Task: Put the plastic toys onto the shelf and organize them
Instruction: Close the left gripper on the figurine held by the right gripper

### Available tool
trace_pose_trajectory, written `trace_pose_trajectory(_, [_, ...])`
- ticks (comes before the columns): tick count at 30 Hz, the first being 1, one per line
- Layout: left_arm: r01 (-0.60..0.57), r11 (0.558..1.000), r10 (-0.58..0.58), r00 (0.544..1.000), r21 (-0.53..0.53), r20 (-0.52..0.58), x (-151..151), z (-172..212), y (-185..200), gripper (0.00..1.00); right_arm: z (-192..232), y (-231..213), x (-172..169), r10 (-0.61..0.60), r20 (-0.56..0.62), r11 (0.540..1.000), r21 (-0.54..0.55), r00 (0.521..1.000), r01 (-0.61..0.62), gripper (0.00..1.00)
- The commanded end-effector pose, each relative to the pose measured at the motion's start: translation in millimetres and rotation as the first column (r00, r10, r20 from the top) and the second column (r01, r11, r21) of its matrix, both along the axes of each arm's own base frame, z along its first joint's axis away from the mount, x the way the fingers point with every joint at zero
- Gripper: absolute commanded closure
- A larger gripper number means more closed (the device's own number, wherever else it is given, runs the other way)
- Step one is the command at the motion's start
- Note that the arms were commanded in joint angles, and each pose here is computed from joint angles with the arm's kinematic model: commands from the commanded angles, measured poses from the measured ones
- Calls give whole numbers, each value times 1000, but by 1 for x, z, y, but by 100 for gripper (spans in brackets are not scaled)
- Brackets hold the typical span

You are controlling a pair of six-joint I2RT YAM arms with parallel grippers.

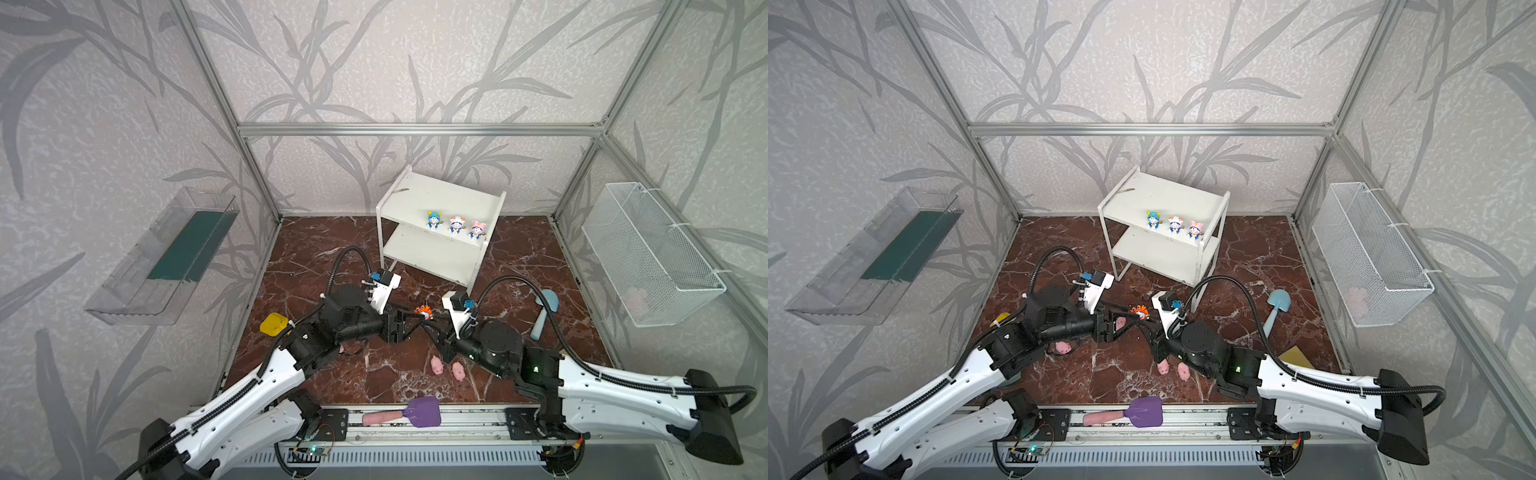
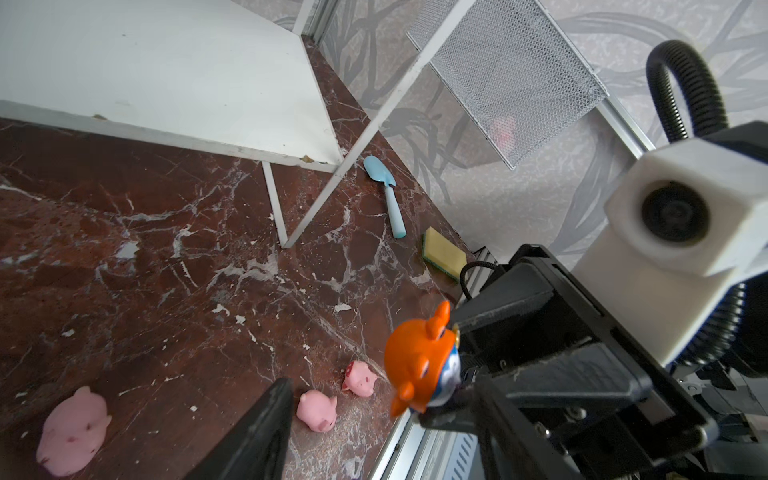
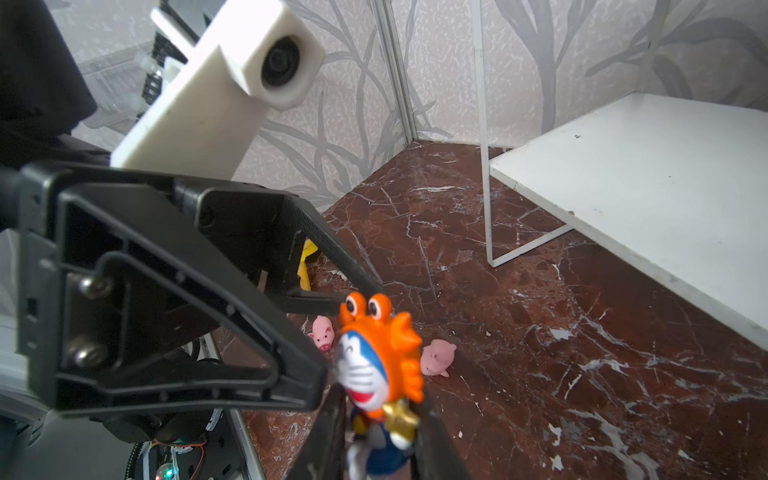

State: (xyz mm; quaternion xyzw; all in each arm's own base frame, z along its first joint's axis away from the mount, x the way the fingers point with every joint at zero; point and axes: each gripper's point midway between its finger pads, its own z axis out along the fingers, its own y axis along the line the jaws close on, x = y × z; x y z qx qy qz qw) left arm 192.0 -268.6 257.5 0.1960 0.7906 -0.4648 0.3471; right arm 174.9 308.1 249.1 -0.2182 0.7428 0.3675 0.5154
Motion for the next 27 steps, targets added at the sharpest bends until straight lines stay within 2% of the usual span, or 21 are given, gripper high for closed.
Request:
trace_pose_trajectory(1, [-5, 998, 9, 998, -70, 56, 6, 29, -9, 37, 3, -8, 0, -19, 14, 1000, 2, 1000, 19, 80])
trace_pose_trajectory(4, [11, 998, -8, 999, -64, 49, 6, 26, -14, 44, 3, -13, -2, -24, 11, 1000, 7, 1000, 24, 80])
trace_pose_trajectory(16, [91, 994, -89, 996, -58, 31, -2, 24, -35, 48, 9, -17, -1, -33, 30, 999, 28, 999, 32, 80])
trace_pose_trajectory(27, [113, 992, -112, 993, -51, 29, -5, 22, -41, 73, 10, -13, 0, -31, 36, 999, 19, 999, 30, 79])
